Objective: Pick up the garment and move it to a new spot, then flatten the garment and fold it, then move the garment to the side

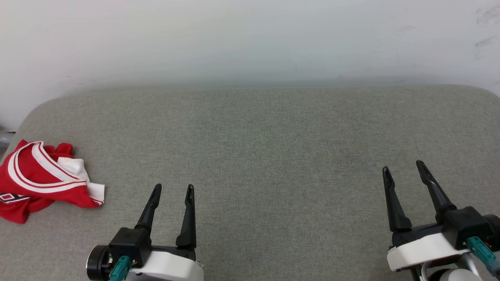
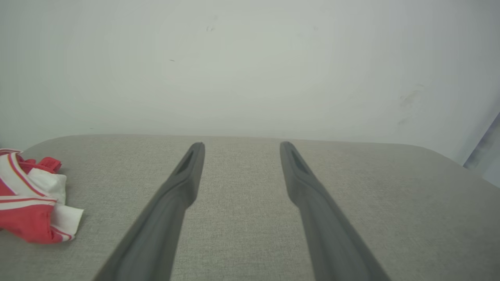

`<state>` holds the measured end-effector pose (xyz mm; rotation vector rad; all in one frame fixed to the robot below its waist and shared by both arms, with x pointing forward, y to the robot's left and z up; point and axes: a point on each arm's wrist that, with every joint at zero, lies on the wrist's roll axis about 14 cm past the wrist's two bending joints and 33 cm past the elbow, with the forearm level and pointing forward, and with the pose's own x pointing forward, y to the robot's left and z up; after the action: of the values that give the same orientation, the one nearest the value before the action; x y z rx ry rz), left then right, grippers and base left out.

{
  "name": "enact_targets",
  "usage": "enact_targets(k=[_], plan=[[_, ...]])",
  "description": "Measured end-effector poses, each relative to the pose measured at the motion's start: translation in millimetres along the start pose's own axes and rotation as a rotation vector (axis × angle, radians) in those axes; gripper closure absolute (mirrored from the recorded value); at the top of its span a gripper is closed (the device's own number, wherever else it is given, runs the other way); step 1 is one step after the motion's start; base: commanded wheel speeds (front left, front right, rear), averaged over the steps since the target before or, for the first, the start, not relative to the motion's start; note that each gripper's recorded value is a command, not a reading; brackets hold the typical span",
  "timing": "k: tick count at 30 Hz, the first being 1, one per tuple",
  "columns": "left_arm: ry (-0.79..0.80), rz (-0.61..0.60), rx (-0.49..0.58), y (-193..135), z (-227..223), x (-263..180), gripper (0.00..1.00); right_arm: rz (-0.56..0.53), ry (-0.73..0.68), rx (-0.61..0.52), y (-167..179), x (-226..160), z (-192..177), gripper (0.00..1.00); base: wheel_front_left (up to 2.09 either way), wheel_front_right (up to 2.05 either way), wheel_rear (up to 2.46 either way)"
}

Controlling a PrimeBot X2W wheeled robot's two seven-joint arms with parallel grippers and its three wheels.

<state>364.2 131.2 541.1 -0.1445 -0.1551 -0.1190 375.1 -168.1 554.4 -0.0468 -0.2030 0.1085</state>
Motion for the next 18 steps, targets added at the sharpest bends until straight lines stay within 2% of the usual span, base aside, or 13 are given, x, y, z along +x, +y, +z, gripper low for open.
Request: enact_targets(k=[8, 13, 18], plan=[[-0.05, -0.002, 0.016, -1.5, 13.2, 2.1, 0.0, 0.008, -0.008, 0.004, 2.9, -0.2, 0.1, 0.0, 0.0, 0.0, 0.0], [-0.051, -0.017, 0.012, -0.9, 12.0, -1.1, 0.0, -0.022, -0.005, 0.155, 0.3, -3.1, -6.2, 0.0, 0.0, 0.0, 0.0], [-0.053, -0.016, 0.033, 3.1, 11.2, -2.4, 0.0, -0.021, 0.006, 0.209, 4.5, -4.5, -12.0, 0.0, 0.0, 0.0, 0.0]])
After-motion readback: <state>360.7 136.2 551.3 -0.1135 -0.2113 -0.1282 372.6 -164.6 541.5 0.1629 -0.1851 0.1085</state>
